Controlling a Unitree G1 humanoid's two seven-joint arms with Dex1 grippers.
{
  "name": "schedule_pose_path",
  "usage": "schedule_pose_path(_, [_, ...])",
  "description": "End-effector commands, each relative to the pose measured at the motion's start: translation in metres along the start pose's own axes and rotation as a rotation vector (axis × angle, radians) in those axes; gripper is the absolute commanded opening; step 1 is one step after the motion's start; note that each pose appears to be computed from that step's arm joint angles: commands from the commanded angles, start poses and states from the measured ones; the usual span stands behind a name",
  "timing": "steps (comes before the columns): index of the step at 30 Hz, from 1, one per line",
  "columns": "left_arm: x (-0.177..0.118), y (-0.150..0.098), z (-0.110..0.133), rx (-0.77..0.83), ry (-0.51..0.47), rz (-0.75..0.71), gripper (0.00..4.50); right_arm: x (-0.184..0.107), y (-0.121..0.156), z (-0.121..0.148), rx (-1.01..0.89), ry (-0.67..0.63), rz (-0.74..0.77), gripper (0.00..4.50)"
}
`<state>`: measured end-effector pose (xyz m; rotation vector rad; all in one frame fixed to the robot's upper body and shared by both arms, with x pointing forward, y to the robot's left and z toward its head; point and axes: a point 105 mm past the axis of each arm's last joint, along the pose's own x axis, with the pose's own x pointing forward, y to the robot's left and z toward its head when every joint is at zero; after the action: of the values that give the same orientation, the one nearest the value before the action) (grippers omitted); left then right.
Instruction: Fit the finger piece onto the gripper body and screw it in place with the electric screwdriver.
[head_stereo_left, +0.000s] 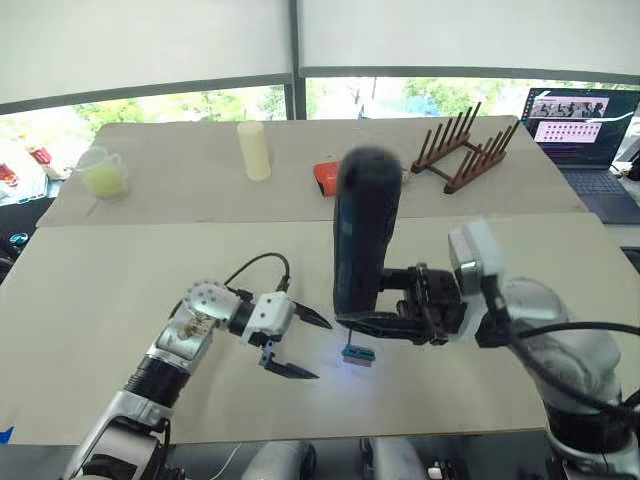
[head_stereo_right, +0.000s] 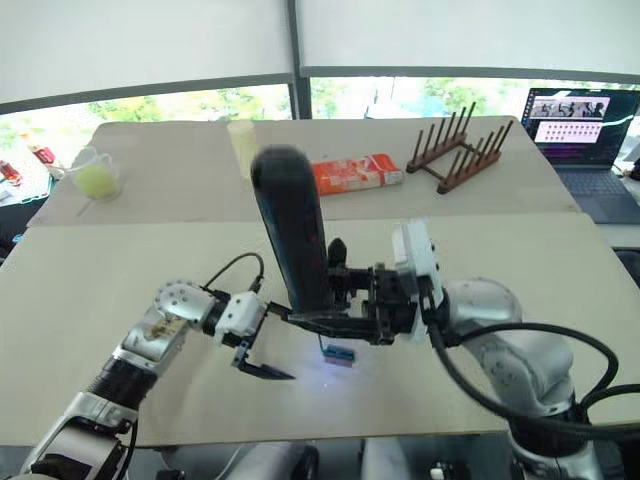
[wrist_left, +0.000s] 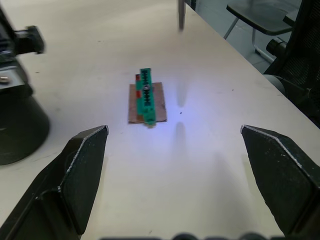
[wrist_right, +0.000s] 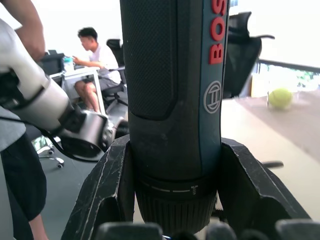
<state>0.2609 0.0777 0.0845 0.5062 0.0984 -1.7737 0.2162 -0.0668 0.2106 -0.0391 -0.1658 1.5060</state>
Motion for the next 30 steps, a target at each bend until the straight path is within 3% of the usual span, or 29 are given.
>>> schedule_pose_path(1, [0.004,0.004,0.009,0.071,-0.012,0.022,4.5,0.0,0.004,0.011,-0.096,-0.048,-0.01,1.9])
schedule_pose_path(11, [0.009,0.017,0.008,0.082,-0.015,0.071,4.5,-0.003,0.001,0.002,-0.122,-0.044,-0.062,1.9])
schedule_pose_path(30, [0.009,0.015,0.009,0.087,-0.016,0.072,4.5,-0.009,0.0,-0.009,-0.107,-0.018,-0.077,1.9])
